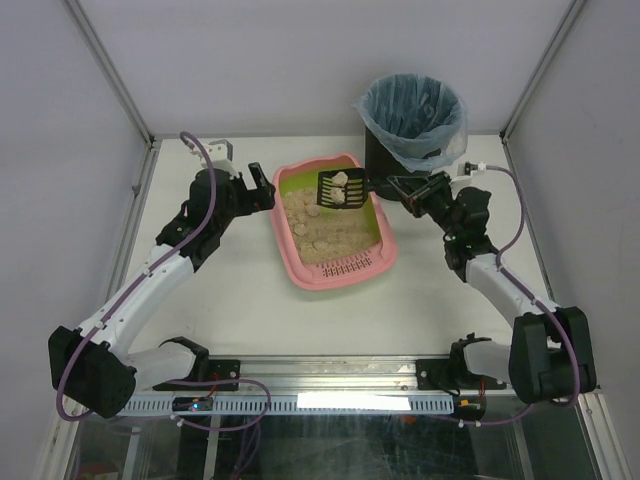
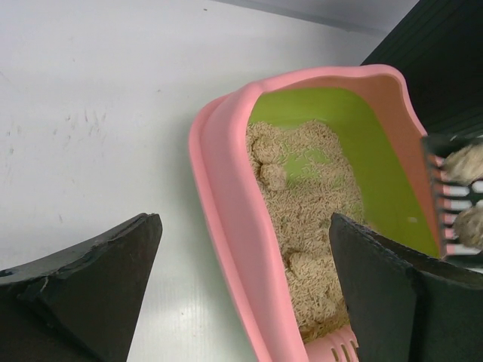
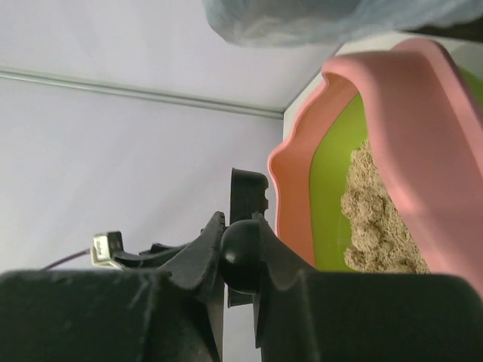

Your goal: Clean the litter box

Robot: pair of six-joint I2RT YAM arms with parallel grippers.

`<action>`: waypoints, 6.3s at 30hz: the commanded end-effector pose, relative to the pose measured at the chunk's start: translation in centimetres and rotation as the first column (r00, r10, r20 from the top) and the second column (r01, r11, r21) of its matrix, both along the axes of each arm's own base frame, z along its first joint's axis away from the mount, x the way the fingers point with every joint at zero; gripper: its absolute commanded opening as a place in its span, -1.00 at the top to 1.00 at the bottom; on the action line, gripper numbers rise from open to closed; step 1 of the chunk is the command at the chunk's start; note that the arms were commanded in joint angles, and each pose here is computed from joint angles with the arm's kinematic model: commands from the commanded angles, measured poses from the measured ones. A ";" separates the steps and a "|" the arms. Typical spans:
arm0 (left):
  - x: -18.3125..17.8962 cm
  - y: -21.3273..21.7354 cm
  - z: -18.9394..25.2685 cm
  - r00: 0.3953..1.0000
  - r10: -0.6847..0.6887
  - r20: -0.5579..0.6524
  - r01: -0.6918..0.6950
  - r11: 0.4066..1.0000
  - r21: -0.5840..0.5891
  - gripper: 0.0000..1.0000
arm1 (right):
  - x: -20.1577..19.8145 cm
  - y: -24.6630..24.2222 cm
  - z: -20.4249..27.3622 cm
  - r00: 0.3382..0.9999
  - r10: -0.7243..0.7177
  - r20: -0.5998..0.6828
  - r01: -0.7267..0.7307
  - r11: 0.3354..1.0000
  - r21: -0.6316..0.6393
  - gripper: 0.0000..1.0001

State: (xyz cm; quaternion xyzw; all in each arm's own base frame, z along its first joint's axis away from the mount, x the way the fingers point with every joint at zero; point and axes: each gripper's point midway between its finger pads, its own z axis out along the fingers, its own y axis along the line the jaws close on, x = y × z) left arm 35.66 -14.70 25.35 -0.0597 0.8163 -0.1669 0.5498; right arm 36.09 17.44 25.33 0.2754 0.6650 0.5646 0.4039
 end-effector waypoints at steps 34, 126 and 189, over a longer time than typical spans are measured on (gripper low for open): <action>-1.0 -0.8 0.4 0.998 -0.058 0.024 0.059 0.997 -0.058 -0.98 | 14.0 -13.4 16.8 0.717 0.008 0.697 0.520 0.660 -0.543 1.00; -0.9 -1.5 -1.0 0.996 -0.080 -0.034 0.078 0.995 -0.066 -0.98 | 5.5 6.8 -10.2 0.950 -0.287 -0.125 0.044 0.518 -0.854 1.00; -0.7 -1.7 -1.5 0.995 -0.085 -0.046 0.082 0.995 -0.063 -0.98 | 2.2 2.5 -4.7 0.902 -0.431 0.013 0.417 0.865 -0.280 1.00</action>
